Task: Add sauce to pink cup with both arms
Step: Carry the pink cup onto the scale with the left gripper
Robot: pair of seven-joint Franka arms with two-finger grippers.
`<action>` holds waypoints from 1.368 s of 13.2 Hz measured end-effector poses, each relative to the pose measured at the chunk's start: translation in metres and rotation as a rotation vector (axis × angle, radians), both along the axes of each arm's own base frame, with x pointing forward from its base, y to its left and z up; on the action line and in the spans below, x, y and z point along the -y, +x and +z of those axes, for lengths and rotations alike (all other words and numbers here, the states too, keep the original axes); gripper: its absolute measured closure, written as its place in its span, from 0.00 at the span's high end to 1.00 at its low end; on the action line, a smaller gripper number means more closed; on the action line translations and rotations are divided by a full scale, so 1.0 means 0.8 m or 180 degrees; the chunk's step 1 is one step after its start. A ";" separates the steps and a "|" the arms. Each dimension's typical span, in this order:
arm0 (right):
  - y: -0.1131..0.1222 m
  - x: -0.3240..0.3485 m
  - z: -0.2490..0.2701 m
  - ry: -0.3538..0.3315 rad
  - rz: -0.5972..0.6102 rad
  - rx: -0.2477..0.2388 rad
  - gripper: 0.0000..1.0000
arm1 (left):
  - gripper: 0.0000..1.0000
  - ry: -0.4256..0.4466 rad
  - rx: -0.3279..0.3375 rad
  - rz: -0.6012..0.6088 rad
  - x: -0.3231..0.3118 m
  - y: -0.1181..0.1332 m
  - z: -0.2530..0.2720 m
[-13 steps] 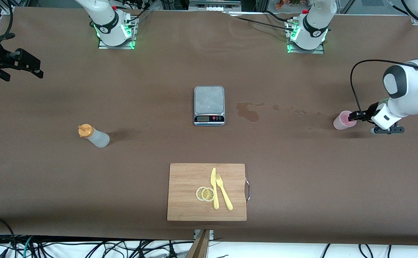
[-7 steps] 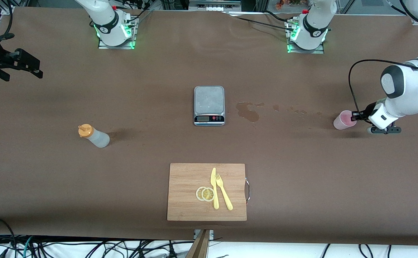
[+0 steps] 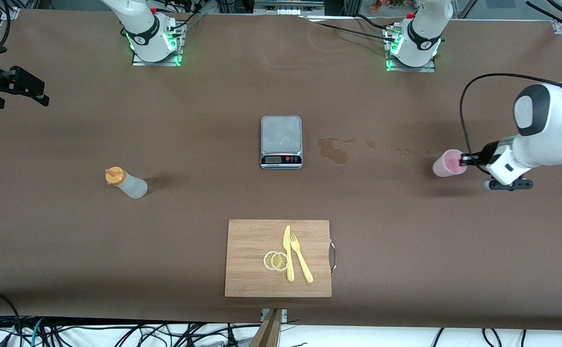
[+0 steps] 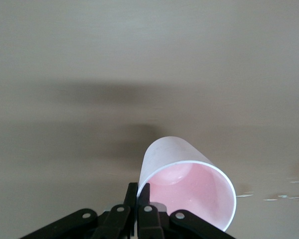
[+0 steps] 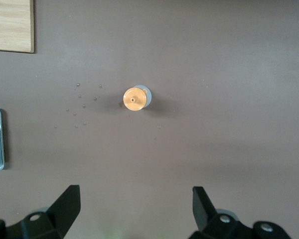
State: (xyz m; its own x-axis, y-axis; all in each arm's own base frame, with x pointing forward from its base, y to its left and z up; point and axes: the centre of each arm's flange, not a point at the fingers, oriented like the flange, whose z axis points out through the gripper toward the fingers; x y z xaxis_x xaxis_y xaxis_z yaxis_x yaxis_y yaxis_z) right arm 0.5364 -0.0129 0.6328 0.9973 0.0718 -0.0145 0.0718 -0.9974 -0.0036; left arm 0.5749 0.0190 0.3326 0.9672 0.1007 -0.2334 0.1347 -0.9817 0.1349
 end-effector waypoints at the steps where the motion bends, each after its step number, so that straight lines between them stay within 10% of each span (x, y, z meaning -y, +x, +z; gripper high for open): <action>1: 0.000 0.002 0.000 0.0000 -0.0009 0.0000 1.00 | 0.03 -0.0075 -0.0013 0.0127 0.045 0.001 0.012; 11: 0.010 -0.019 -0.041 0.0116 0.1384 -0.0334 1.00 | 0.03 -0.0440 0.0042 0.0721 0.412 -0.084 0.039; 18: 0.047 0.047 -0.113 0.0812 0.2507 -0.0187 1.00 | 0.03 -0.0306 0.0178 0.0802 0.521 -0.140 -0.027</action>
